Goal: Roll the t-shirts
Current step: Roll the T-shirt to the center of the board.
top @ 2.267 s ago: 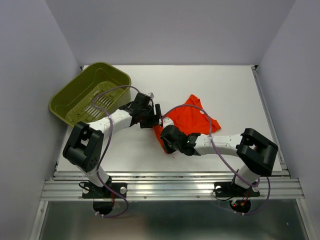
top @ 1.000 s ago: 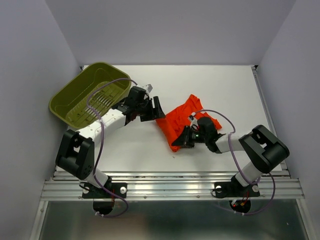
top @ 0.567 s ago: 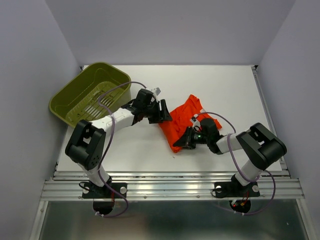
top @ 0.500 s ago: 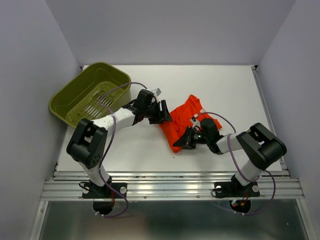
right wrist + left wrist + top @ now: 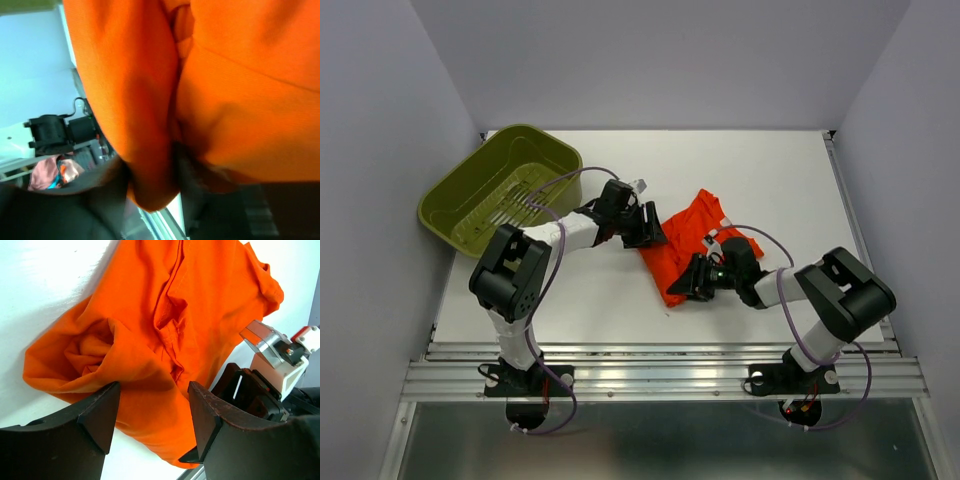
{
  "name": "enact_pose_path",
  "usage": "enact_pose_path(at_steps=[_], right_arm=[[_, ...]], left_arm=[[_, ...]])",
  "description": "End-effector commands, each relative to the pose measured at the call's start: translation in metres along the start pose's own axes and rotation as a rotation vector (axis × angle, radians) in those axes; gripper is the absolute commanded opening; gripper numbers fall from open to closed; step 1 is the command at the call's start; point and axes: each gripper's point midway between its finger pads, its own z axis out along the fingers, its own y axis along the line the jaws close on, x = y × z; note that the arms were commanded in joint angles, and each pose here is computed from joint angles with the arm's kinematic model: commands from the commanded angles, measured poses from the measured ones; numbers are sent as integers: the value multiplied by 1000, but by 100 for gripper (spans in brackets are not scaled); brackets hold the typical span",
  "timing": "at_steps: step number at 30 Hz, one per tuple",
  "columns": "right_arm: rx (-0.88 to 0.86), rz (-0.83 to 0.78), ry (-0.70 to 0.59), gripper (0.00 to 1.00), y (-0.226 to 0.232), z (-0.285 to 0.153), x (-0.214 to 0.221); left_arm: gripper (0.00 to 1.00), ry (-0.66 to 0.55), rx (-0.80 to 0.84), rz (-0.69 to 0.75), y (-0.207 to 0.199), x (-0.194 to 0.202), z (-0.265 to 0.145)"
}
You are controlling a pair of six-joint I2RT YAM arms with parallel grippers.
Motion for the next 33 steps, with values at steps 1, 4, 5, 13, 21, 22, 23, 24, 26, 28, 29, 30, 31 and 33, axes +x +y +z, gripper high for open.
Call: enact_pose_path(at_steps=[1, 4, 5, 13, 21, 22, 23, 24, 26, 28, 29, 30, 31, 33], right_arm=[[47, -87, -26, 53, 2, -7, -10], [72, -105, -33, 65, 4, -13, -10], [83, -100, -30, 66, 1, -13, -9], [198, -163, -84, 72, 8, -44, -13], [290, -281, -186, 63, 34, -68, -41], [286, -301, -190, 59, 40, -68, -43], [288, -322, -184, 54, 42, -65, -45], [273, -351, -181, 46, 54, -61, -46], [286, -390, -151, 32, 56, -51, -44], [264, -445, -115, 26, 71, -39, -35], [272, -456, -89, 22, 68, -33, -32], [261, -464, -67, 21, 70, -28, -28], [253, -469, -49, 20, 70, -25, -24], [266, -455, -31, 19, 61, -20, -21]], left_arm=[[67, -49, 65, 38, -23, -20, -1], [67, -50, 68, 38, -24, -21, -1], [67, -50, 70, 39, -25, -22, -1], [67, -48, 82, 47, -29, -24, -3], [66, -48, 85, 57, -31, -26, -4], [66, -45, 86, 57, -31, -25, -3], [66, -46, 85, 57, -32, -26, -3], [66, -47, 84, 58, -31, -26, -3], [66, -43, 79, 56, -30, -25, -2], [66, -44, 79, 54, -30, -26, -2], [66, -41, 76, 52, -28, -25, -1], [66, -40, 77, 51, -29, -25, 0], [66, -38, 74, 49, -27, -25, 1], [66, -36, 74, 49, -27, -25, 2]])
